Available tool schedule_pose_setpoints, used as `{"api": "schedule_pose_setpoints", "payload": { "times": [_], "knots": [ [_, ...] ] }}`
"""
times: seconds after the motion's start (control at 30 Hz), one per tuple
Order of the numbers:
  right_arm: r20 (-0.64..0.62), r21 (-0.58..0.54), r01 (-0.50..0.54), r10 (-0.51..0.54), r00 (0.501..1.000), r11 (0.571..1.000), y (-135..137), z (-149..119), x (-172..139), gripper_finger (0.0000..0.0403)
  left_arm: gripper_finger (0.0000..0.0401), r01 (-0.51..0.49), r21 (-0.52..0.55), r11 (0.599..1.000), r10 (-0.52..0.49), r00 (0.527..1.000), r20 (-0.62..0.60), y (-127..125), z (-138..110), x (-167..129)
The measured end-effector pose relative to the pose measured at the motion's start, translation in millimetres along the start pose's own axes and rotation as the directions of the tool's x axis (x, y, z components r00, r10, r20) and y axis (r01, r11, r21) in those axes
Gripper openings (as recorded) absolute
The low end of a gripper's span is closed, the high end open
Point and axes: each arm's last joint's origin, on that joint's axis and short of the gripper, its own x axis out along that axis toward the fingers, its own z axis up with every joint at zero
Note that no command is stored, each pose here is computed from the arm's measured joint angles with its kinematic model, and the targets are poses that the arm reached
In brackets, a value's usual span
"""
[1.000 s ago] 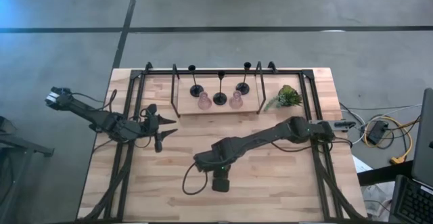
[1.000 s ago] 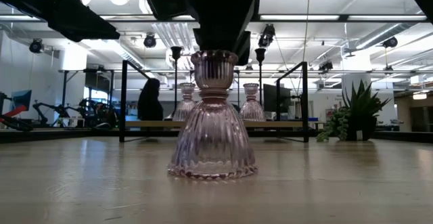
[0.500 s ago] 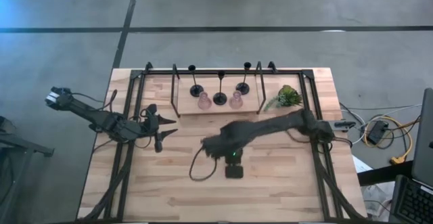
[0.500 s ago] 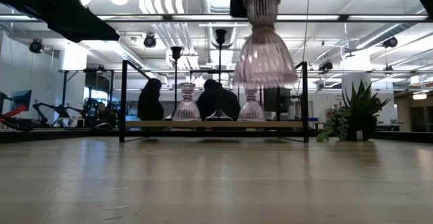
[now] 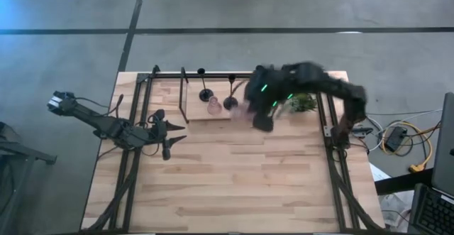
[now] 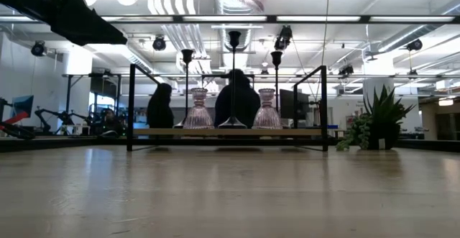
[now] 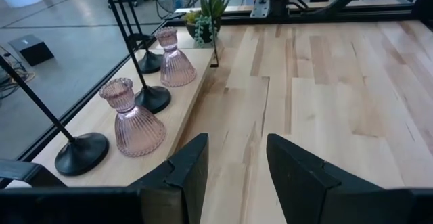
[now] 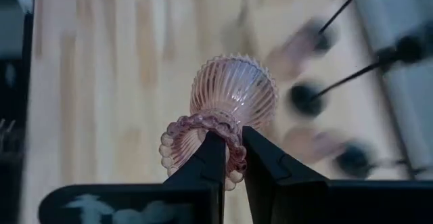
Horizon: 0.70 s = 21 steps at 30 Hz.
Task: Pick & Place candle stick holders
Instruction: Put the pink candle holder on the shelf
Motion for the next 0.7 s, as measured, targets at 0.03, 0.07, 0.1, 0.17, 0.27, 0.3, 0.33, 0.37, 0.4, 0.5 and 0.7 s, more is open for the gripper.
{"api": "schedule_pose_setpoints", "payload": {
  "times": [0.03,0.07,0.1,0.17,0.27,0.3,0.33,0.37,0.4,0.5,0.7],
  "knots": [
    [0.060,-0.012,0.014,-0.013,0.998,1.000,-7.3,1.0,-11.2,0.0020,0.0154,0.000,0.000,1.000,0.000,1.000,0.000,0.0,-0.1,0.0],
    [0.120,-0.028,0.030,-0.026,0.992,0.999,-14.7,2.0,-21.8,0.0020,0.0154,0.000,0.000,1.000,0.000,1.000,0.000,0.0,-0.1,0.0],
    [0.173,-0.042,0.047,-0.039,0.984,0.998,-22.0,3.2,-30.6,0.0020,0.0154,0.000,0.002,1.000,0.000,1.000,-0.002,-0.1,-0.2,0.1],
    [0.263,-0.065,0.089,-0.069,0.962,0.994,-36.1,6.5,-43.4,0.0020,0.0154,0.000,0.001,1.000,0.000,1.000,-0.002,-0.1,-0.2,0.1],
    [0.344,-0.079,0.160,-0.124,0.931,0.984,-59.3,11.7,-51.6,0.0020,0.0154,0.000,0.003,1.000,0.000,1.000,-0.004,-0.3,-0.4,0.4],
    [0.355,-0.077,0.184,-0.145,0.924,0.980,-68.5,12.1,-54.5,0.0020,0.0154,0.000,0.003,1.000,0.000,1.000,-0.004,-0.3,-0.5,0.4],
    [0.360,-0.076,0.206,-0.166,0.918,0.976,-77.4,12.7,-55.9,0.0020,0.0154,0.000,0.003,1.000,0.000,1.000,-0.005,-0.3,-0.5,0.5],
    [0.365,-0.071,0.231,-0.190,0.911,0.970,-86.7,13.4,-56.9,0.0020,0.0154,-0.001,0.003,1.000,0.001,1.000,-0.005,-0.4,-0.5,0.6],
    [0.368,-0.064,0.255,-0.215,0.905,0.965,-96.3,14.7,-56.7,0.0020,0.0154,0.000,0.003,1.000,0.001,1.000,-0.005,-0.4,-0.5,0.6],
    [0.373,-0.039,0.280,-0.246,0.895,0.959,-126.4,16.6,-54.7,0.0020,0.0154,-0.001,0.004,1.000,0.001,1.000,-0.006,-0.4,-0.6,0.7],
    [0.381,0.016,0.217,-0.206,0.901,0.976,-182.2,17.9,-40.8,0.0020,0.0154,0.000,0.003,1.000,0.000,1.000,-0.006,-0.5,-0.6,0.7]
  ]
}}
